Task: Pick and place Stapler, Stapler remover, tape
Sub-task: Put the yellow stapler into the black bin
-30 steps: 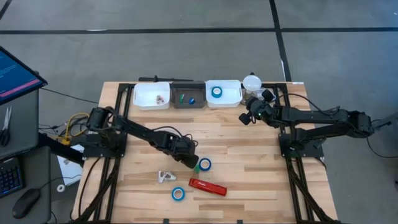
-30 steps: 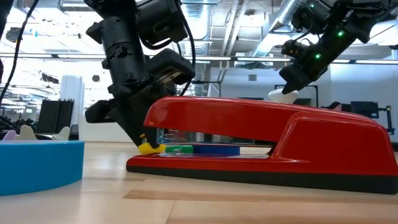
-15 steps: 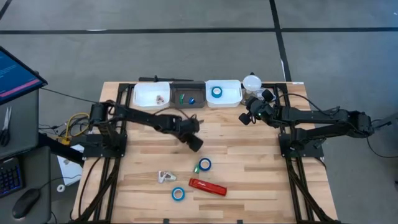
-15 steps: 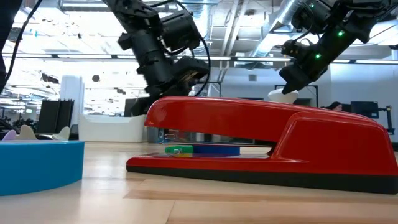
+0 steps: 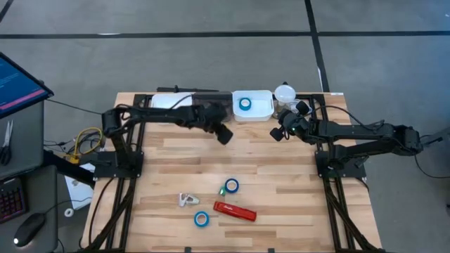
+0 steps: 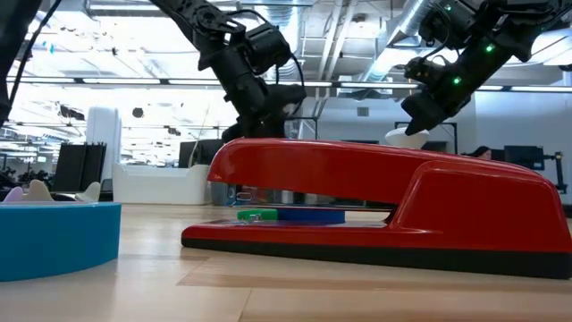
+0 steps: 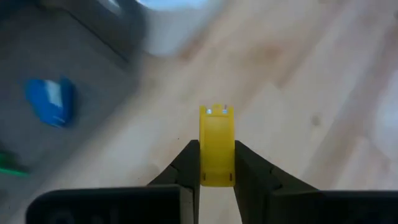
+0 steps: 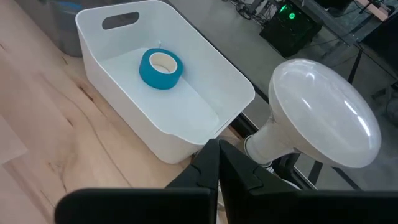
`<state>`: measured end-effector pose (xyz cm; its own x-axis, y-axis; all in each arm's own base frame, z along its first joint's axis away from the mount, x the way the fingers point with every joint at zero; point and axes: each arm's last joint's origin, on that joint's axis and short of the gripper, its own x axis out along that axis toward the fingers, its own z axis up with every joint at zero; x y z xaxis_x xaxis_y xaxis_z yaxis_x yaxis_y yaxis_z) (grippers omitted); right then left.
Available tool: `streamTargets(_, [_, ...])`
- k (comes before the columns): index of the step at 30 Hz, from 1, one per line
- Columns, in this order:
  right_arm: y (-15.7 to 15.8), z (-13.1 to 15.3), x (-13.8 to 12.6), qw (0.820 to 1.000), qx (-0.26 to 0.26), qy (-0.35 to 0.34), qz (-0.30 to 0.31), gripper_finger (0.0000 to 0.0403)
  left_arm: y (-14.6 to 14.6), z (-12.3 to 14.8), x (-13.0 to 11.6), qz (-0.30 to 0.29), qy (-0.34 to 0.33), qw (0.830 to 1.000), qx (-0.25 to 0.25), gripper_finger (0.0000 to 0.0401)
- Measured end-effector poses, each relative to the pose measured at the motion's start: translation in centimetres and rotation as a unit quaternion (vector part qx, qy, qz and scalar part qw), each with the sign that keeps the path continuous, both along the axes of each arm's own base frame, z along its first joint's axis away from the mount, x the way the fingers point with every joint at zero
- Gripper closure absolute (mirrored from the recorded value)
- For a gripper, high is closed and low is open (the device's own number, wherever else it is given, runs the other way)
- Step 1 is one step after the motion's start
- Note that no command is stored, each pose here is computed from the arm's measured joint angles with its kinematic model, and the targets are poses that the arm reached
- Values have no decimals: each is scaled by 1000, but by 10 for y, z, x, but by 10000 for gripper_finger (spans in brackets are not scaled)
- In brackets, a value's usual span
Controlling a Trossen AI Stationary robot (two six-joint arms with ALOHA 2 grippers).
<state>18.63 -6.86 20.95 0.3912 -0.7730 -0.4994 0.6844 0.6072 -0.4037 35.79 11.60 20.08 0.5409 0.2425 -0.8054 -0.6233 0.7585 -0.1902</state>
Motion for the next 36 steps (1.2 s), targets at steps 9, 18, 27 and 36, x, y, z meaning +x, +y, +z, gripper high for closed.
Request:
streamTargets(9, [0, 0, 0, 1000, 0, 0, 0, 403, 53, 4, -19, 80, 15, 995, 56, 349])
streamTargets(18, [0, 0, 0, 1000, 0, 0, 0, 403, 83, 4, -36, 129, 14, 990, 52, 349])
streamTargets(27, [0, 0, 0, 1000, 0, 0, 0, 403, 80, -23, -53, 151, 51, 987, 22, 349])
streamTargets(36, [0, 0, 0, 1000, 0, 0, 0, 403, 74, -39, -62, 163, 69, 984, 7, 344])
